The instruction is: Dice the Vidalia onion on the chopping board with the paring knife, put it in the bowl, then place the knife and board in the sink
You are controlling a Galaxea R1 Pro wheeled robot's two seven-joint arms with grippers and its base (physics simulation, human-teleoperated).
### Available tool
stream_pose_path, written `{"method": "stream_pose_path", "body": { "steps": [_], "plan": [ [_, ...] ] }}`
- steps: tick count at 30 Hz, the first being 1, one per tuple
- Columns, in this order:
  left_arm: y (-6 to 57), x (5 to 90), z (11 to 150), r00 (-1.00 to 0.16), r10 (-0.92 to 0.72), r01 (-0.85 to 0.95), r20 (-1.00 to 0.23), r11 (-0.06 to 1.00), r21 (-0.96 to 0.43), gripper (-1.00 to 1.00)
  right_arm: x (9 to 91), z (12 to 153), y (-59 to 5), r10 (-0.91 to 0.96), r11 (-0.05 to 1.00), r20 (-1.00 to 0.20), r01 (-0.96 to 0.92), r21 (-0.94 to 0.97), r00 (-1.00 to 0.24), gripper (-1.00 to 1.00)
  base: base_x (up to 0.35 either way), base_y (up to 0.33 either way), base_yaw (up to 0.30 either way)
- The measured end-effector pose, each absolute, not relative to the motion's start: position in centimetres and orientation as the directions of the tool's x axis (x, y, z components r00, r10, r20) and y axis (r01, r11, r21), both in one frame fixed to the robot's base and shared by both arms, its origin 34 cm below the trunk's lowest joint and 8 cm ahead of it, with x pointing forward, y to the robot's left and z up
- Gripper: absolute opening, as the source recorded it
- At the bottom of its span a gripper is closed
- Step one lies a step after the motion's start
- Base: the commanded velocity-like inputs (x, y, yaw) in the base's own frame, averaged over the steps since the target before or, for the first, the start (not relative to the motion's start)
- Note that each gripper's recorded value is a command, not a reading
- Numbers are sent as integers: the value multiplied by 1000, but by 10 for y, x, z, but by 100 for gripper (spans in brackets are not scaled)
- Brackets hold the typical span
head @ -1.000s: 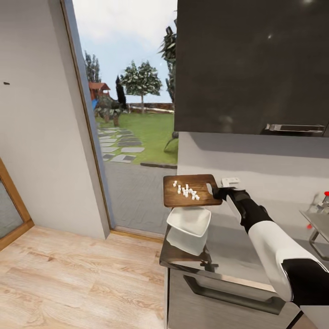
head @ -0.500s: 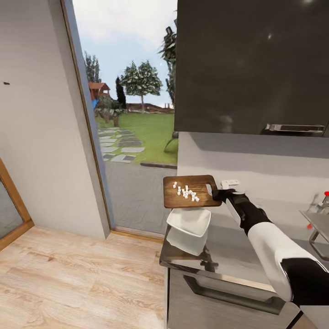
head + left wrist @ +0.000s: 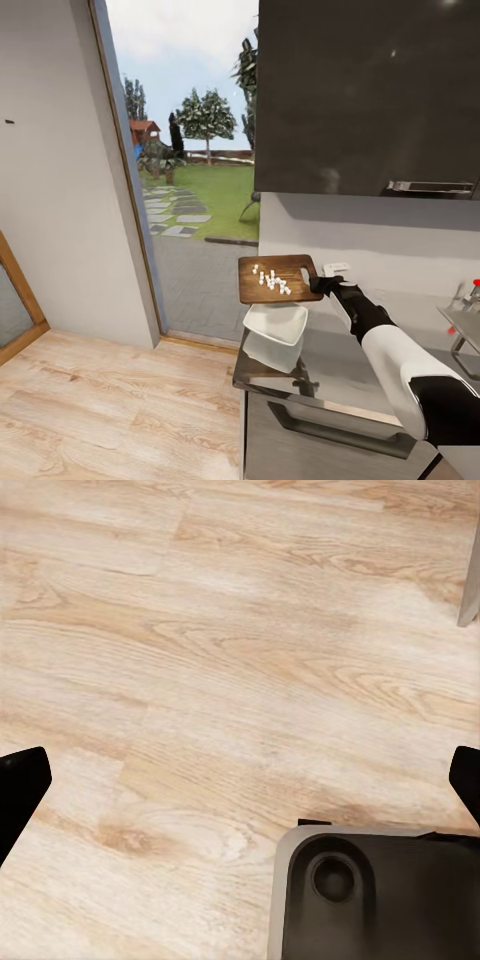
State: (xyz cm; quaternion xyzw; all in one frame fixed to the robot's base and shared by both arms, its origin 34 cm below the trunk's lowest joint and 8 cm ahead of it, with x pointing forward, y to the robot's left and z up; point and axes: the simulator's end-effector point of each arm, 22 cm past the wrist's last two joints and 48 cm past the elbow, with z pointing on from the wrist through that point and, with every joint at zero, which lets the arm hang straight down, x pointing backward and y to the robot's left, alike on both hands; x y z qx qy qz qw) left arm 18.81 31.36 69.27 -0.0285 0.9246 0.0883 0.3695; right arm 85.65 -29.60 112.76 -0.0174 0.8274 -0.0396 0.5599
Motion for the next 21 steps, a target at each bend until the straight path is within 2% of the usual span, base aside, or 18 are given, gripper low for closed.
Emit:
{"method": "stream_pose_path", "body": {
  "steps": [21],
  "plan": [
    [314,188,693,-726,13,-117,-688,983,142,100,859,1124,-298,-76,996,-946,17,-85,-316,-100,0,0,0]
  ]
}}
